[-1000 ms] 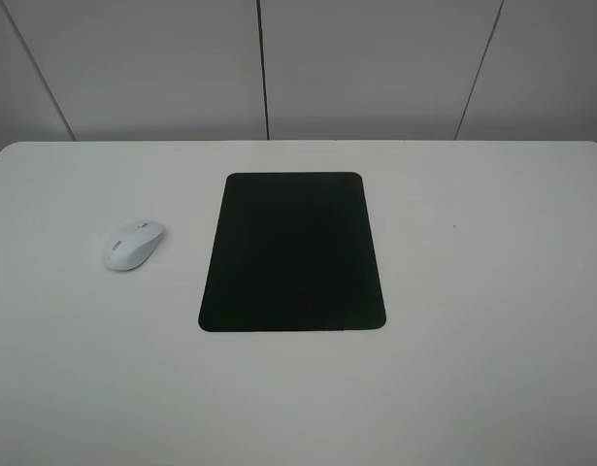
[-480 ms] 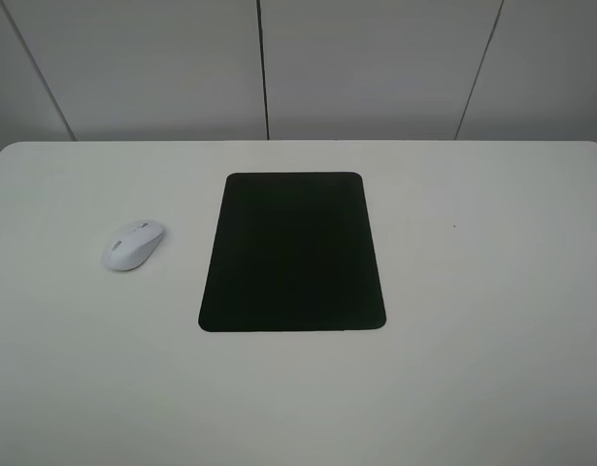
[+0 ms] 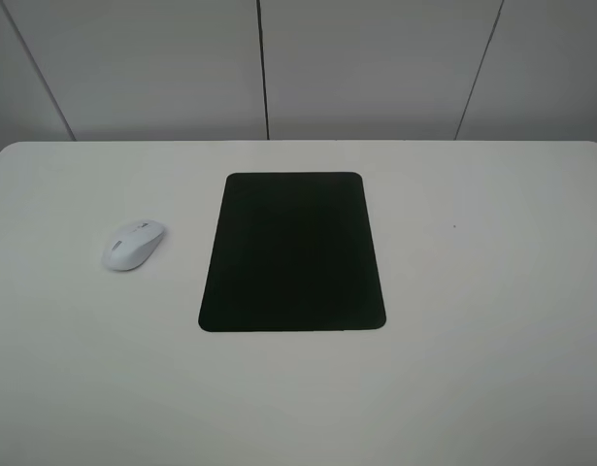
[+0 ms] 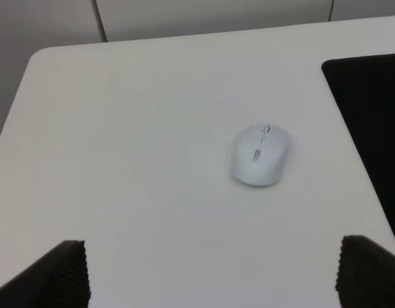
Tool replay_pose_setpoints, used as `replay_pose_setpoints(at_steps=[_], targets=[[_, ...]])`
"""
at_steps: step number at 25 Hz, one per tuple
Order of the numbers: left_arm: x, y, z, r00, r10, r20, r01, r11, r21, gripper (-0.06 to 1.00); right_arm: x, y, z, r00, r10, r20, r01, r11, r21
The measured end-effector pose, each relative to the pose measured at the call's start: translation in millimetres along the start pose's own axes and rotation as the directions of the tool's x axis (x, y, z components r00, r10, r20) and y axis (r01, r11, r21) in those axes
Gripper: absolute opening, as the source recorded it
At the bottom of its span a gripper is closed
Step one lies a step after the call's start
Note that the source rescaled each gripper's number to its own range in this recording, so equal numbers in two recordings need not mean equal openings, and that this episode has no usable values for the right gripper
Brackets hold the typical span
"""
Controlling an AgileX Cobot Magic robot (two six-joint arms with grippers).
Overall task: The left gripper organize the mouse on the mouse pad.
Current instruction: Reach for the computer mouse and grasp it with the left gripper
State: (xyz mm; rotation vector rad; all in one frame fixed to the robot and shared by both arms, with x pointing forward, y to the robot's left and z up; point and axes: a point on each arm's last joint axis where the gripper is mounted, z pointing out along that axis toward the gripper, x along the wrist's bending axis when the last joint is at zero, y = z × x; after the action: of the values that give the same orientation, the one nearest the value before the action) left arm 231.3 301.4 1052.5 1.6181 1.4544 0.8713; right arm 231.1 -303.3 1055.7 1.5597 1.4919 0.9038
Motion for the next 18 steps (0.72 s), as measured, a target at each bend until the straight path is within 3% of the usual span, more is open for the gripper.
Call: replay_pose_setpoints(at_steps=[10, 14, 18], targets=[[1, 4, 1, 1.0, 0.005, -0.009, -0.005, 1.0, 0.008, 1.0, 0, 0, 0, 1.0, 0.0, 0.0, 0.0, 1.0, 0.0], [2, 22, 19, 1.0, 0.014, -0.021, -0.011, 0.992, 0.123, 1.0, 0, 0, 0, 1.0, 0.0, 0.0, 0.0, 1.0, 0.0], [1, 41, 53, 0.999, 0.043, 0.002, -0.042, 0.957, 0.288, 1.0, 0, 0, 0, 1.0, 0.0, 0.0, 0.0, 1.0, 0.0]])
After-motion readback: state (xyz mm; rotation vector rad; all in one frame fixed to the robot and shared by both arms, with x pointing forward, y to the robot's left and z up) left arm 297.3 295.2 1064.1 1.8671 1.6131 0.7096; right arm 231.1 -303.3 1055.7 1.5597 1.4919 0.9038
